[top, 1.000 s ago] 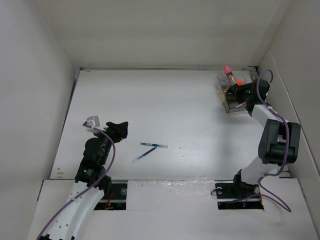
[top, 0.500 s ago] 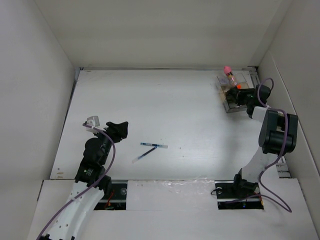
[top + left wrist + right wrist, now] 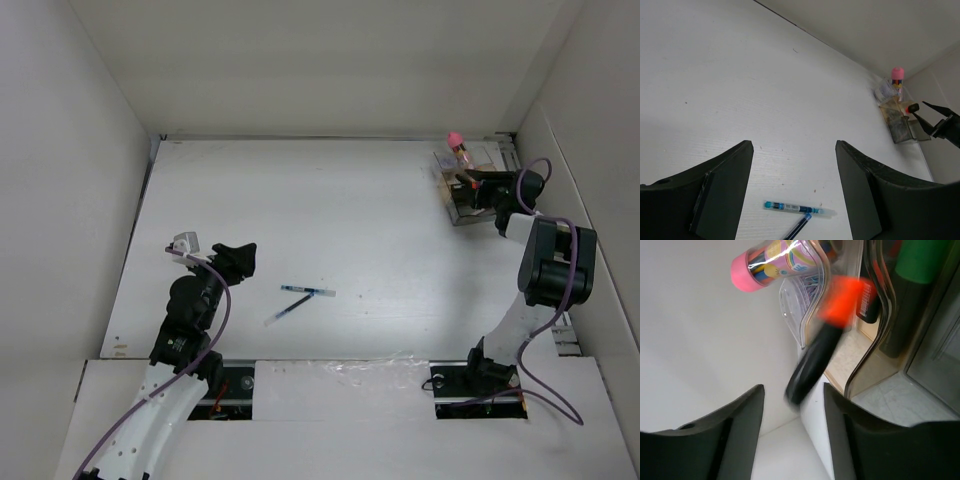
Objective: Sort the stationery into containers
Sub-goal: Place the pen in the storage box, then pick up the pen from the center of the board.
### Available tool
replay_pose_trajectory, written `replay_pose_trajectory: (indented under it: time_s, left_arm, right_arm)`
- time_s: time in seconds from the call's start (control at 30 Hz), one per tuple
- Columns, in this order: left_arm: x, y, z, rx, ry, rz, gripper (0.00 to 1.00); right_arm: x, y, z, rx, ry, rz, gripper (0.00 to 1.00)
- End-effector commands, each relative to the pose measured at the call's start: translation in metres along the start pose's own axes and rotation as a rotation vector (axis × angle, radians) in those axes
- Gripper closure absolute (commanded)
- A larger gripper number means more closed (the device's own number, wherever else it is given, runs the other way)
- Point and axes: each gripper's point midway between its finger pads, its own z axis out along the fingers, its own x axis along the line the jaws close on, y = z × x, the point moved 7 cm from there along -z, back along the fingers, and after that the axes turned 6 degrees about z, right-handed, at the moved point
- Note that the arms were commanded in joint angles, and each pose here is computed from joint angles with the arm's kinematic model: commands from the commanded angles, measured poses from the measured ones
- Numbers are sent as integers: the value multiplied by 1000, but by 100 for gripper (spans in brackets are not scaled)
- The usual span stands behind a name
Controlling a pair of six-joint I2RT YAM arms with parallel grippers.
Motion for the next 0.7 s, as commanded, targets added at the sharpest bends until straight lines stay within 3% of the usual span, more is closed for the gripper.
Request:
replay_pose_trajectory:
  time_s: [0.0,0.03,0.07,0.4,0.57,0.67]
  left_arm:
    - [-12,18,-1,-72,-51,0,36]
    - [-12,18,-1,-72,-51,0,36]
    - [-12,18,-1,-72,-51,0,36]
    - [-12,18,-1,-72,-51,0,36]
    - [-12,18,-1,-72,-51,0,36]
    - [-11,16,0,-72,-51,0,36]
  right_arm:
    - [34,3,-5,-9,119,-27,41]
    - [34,6,-6,-8,120,-25,31]
    - [30,6,-7,-8,111,-21,0]
    - [60,-11,-36,9,208,-113,0]
    - [109,-68,-82,60,394,-365,0]
    - [141,-138,-123,226,496,-591,0]
